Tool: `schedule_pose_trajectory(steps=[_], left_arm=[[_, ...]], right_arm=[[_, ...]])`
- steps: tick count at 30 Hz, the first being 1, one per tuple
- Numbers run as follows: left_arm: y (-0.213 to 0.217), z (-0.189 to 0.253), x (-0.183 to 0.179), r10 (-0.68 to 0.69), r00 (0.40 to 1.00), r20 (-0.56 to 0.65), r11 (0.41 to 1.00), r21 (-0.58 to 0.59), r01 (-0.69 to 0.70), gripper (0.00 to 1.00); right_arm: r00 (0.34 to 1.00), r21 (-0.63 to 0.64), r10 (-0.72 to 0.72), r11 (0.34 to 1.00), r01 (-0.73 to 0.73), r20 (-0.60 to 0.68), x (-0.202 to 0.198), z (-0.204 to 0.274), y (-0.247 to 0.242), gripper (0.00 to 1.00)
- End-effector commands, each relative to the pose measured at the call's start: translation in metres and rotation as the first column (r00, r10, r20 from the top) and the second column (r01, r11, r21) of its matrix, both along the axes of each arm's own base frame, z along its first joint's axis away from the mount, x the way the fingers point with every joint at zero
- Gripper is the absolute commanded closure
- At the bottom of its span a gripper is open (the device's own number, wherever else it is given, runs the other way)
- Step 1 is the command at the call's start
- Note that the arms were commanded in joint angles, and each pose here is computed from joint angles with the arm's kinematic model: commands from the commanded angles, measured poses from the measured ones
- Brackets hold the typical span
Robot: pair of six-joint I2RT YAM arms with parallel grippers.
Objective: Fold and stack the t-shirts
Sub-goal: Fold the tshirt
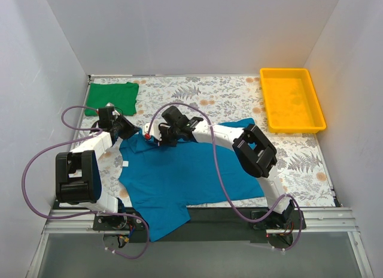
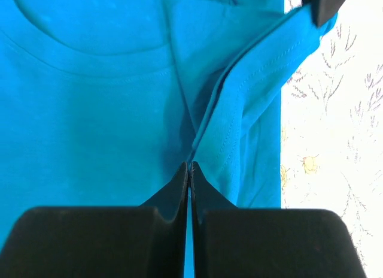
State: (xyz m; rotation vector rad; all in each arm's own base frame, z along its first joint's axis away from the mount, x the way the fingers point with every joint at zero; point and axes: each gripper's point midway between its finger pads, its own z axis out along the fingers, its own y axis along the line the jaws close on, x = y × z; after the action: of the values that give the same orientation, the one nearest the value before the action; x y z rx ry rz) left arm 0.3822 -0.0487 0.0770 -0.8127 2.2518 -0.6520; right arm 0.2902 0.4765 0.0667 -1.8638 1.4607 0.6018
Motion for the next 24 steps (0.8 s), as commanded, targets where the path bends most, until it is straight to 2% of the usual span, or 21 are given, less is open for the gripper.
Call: schedule_pose_trajectory(steps=[1,9,24], left_arm=[[0.0,0.018,0.007,-0.021,0.998,0.058,1.0,0.003,0.021,1.0],[-0.009,0.017,-0.012,-0.05,0.997,0.05,0.998,-0.035,0.052,1.0],[-0.028,0.02,-0.054,-0.103,0.995,0.015,0.987,-0.124,0.104,1.0]], right_arm=[[1.0,0.076,0.021,0.997,-0.02,-0.012,-0.011,0.039,0.004,0.99],[0.999,0.114,-0.053,0.992,0.053,0.001,0.012,0.066,-0.01,0.99],[0.993,0.097,-0.102,0.989,0.108,-0.06,0.016,0.052,-0.031,0.99]])
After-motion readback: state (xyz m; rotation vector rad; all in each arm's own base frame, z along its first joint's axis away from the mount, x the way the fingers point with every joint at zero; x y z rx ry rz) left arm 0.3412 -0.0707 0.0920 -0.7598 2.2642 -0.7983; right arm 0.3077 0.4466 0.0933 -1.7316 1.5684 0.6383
